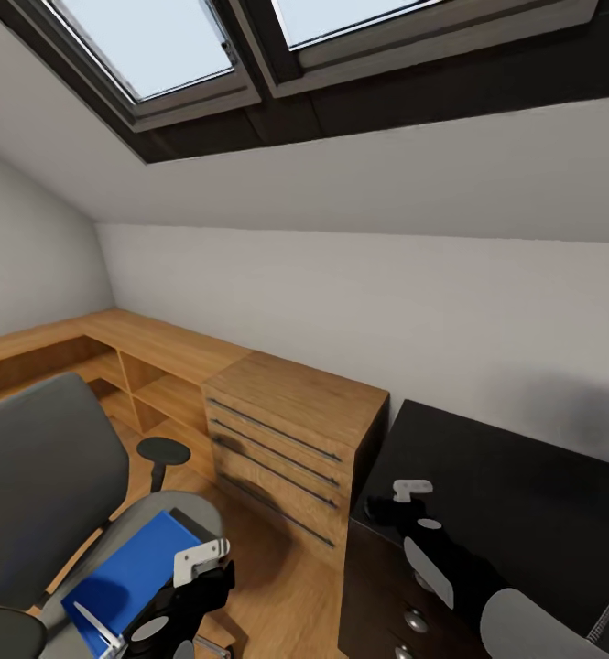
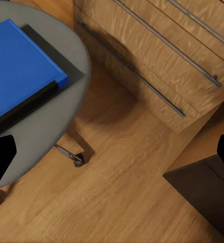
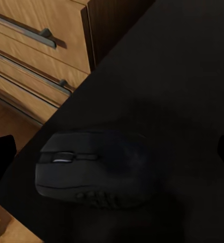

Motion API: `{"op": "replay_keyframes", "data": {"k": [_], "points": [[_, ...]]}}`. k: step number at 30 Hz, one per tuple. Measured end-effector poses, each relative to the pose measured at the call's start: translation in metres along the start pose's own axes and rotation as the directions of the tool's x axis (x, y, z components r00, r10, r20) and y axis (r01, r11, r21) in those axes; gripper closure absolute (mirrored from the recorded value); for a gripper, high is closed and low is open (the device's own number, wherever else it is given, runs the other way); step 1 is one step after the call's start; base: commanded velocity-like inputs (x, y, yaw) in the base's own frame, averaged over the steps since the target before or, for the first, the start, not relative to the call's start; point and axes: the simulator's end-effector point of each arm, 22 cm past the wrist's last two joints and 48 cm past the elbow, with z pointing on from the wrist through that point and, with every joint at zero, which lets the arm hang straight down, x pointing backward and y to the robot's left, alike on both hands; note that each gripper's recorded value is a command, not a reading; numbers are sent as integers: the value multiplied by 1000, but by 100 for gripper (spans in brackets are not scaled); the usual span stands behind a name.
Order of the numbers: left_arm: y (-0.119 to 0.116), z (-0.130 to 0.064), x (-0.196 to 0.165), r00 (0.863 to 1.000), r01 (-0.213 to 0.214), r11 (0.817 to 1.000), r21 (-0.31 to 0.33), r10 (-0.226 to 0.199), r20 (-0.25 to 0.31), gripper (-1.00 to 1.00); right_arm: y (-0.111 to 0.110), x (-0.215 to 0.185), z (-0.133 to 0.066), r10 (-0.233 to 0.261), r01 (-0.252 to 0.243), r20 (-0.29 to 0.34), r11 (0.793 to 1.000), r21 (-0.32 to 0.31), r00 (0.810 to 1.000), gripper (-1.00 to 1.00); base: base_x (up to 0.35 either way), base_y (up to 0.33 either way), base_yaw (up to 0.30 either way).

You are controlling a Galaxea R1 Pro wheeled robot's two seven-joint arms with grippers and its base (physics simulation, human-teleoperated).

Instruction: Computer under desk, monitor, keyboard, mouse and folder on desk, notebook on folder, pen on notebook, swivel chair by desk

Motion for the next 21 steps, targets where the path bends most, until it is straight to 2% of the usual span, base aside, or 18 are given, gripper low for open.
{"op": "replay_keyframes", "data": {"k": [16,21], "points": [[-1,4,4,1000,-2,1000,8,2,1,-100,0,8,3,-4,4,-9,1000,1,1000,-100,14,6,0],[0,6,11,1000,-8,1000,4,8,-14,-100,-2,9,4,-3,3,-11,1000,5,1000,-100,13,4,0]]}}
